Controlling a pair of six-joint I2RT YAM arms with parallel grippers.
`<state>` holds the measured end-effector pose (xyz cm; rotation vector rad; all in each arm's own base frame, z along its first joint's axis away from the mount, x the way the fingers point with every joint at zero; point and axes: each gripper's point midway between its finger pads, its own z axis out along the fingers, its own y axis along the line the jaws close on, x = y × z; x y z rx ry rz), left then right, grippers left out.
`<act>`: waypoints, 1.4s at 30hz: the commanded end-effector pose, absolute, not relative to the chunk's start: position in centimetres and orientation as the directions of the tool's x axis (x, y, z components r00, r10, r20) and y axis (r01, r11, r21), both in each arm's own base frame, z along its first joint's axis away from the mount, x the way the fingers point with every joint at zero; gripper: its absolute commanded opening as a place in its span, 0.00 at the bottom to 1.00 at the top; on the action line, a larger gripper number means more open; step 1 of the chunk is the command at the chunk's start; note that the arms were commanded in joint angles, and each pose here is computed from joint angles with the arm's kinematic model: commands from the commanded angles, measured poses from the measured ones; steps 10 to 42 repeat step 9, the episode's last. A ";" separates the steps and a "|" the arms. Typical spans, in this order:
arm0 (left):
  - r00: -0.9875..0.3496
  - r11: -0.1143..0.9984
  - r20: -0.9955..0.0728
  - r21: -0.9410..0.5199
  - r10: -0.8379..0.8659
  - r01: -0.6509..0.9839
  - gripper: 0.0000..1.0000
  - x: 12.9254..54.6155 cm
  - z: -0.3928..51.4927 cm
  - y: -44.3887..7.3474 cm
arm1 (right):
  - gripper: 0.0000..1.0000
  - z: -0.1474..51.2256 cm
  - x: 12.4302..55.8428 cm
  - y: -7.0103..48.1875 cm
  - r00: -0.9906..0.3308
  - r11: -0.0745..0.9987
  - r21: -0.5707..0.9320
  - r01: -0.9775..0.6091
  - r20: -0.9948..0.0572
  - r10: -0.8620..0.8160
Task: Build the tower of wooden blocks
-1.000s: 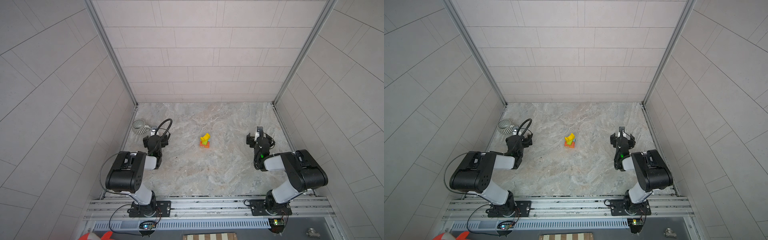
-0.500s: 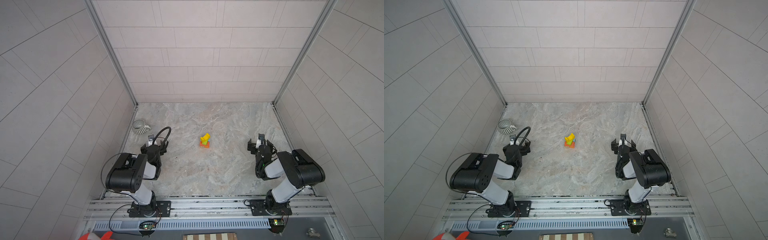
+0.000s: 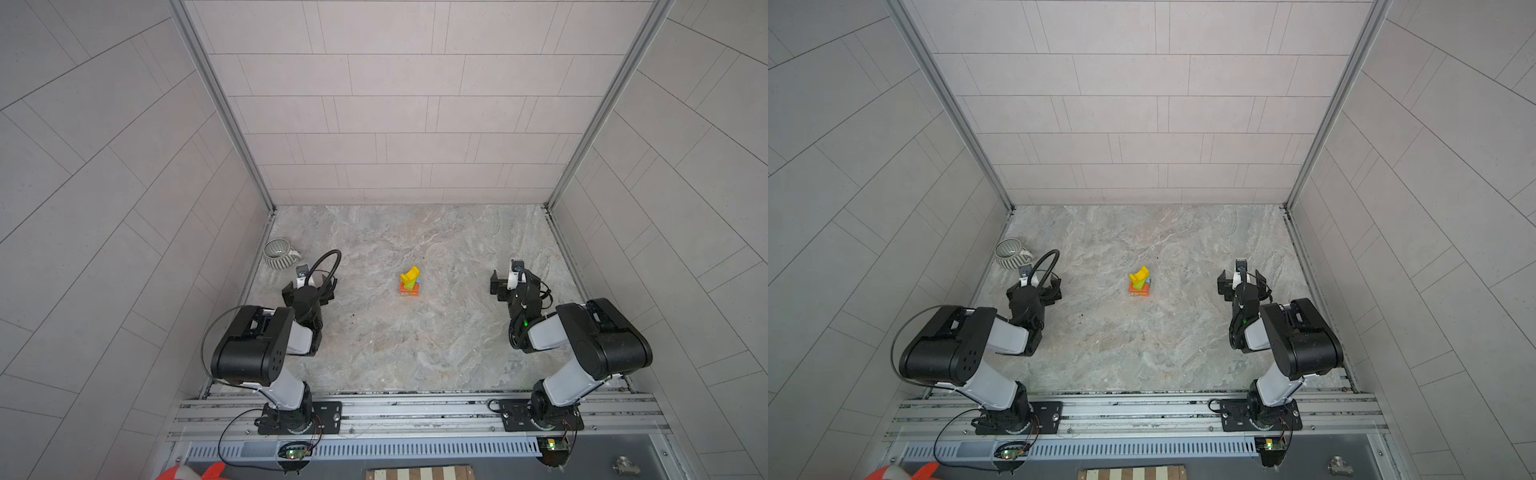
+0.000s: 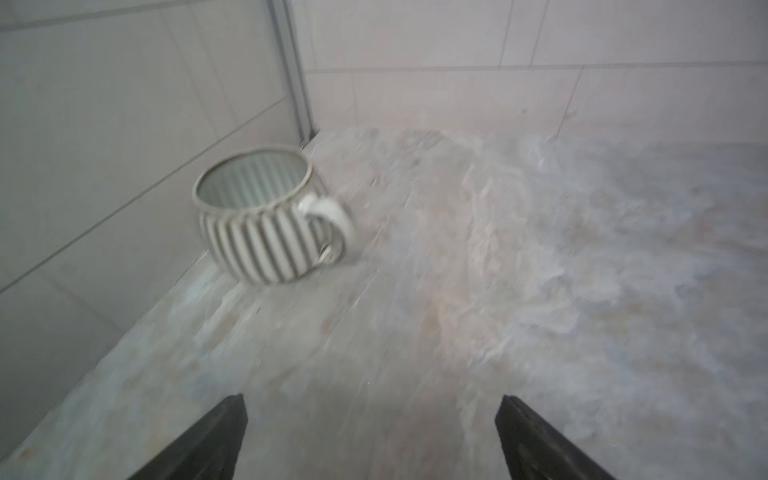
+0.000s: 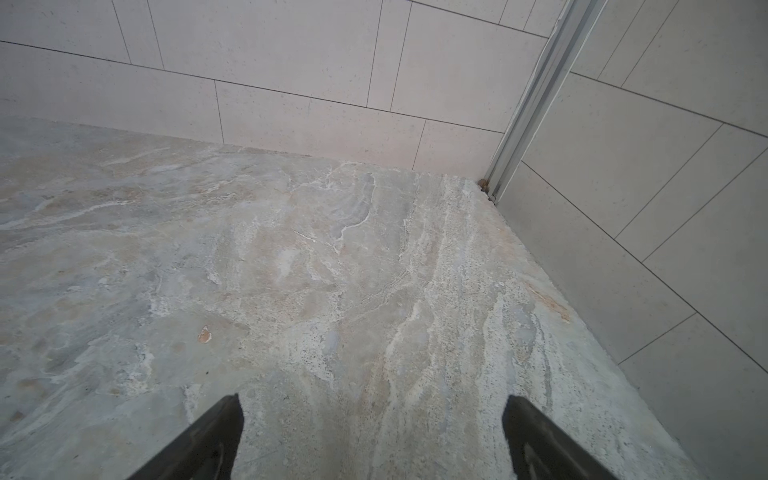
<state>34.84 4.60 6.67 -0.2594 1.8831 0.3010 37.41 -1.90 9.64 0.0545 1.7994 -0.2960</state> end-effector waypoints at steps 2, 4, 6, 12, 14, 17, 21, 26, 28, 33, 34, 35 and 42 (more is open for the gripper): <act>-0.180 0.897 -0.981 0.013 -0.075 -0.443 1.00 35.6 9.8 6.5 | 0.99 10.0 37.6 -1.5 -0.245 0.968 -0.181 0.174 -0.960 -0.136; -0.216 0.903 -0.973 0.023 -0.078 -0.430 1.00 36.2 9.6 6.3 | 0.99 9.8 38.0 -1.4 -0.268 0.967 -0.189 0.169 -0.953 -0.140; -0.265 0.913 -0.962 0.056 -0.058 -0.403 1.00 37.5 9.4 5.8 | 0.99 9.4 38.6 -1.3 -0.303 0.968 -0.195 0.155 -0.942 -0.142; -0.349 0.948 -0.937 0.094 -0.018 -0.302 1.00 39.1 8.9 4.2 | 0.99 9.2 39.2 -1.6 -0.327 0.976 -0.171 0.136 -0.937 -0.119; -0.349 0.948 -0.937 0.094 -0.018 -0.302 1.00 39.1 8.9 4.2 | 0.99 9.2 39.2 -1.6 -0.327 0.976 -0.171 0.136 -0.937 -0.119; -0.349 0.948 -0.937 0.094 -0.018 -0.302 1.00 39.1 8.9 4.2 | 0.99 9.2 39.2 -1.6 -0.327 0.976 -0.171 0.136 -0.937 -0.119; -0.349 0.948 -0.937 0.094 -0.018 -0.302 1.00 39.1 8.9 4.2 | 0.99 9.2 39.2 -1.6 -0.327 0.976 -0.171 0.136 -0.937 -0.119; -0.349 0.948 -0.937 0.094 -0.018 -0.302 1.00 39.1 8.9 4.2 | 0.99 9.2 39.2 -1.6 -0.327 0.976 -0.171 0.136 -0.937 -0.119; -0.349 0.948 -0.937 0.094 -0.018 -0.302 1.00 39.1 8.9 4.2 | 0.99 9.2 39.2 -1.6 -0.327 0.976 -0.171 0.136 -0.937 -0.119; -0.349 0.948 -0.937 0.094 -0.018 -0.302 1.00 39.1 8.9 4.2 | 0.99 9.2 39.2 -1.6 -0.327 0.976 -0.171 0.136 -0.937 -0.119; -0.349 0.948 -0.937 0.094 -0.018 -0.302 1.00 39.1 8.9 4.2 | 0.99 9.2 39.2 -1.6 -0.327 0.976 -0.171 0.136 -0.937 -0.119; -0.349 0.948 -0.937 0.094 -0.018 -0.302 1.00 39.1 8.9 4.2 | 0.99 9.2 39.2 -1.6 -0.327 0.976 -0.171 0.136 -0.937 -0.119; -0.349 0.948 -0.937 0.094 -0.018 -0.302 1.00 39.1 8.9 4.2 | 0.99 9.2 39.2 -1.6 -0.327 0.976 -0.171 0.136 -0.937 -0.119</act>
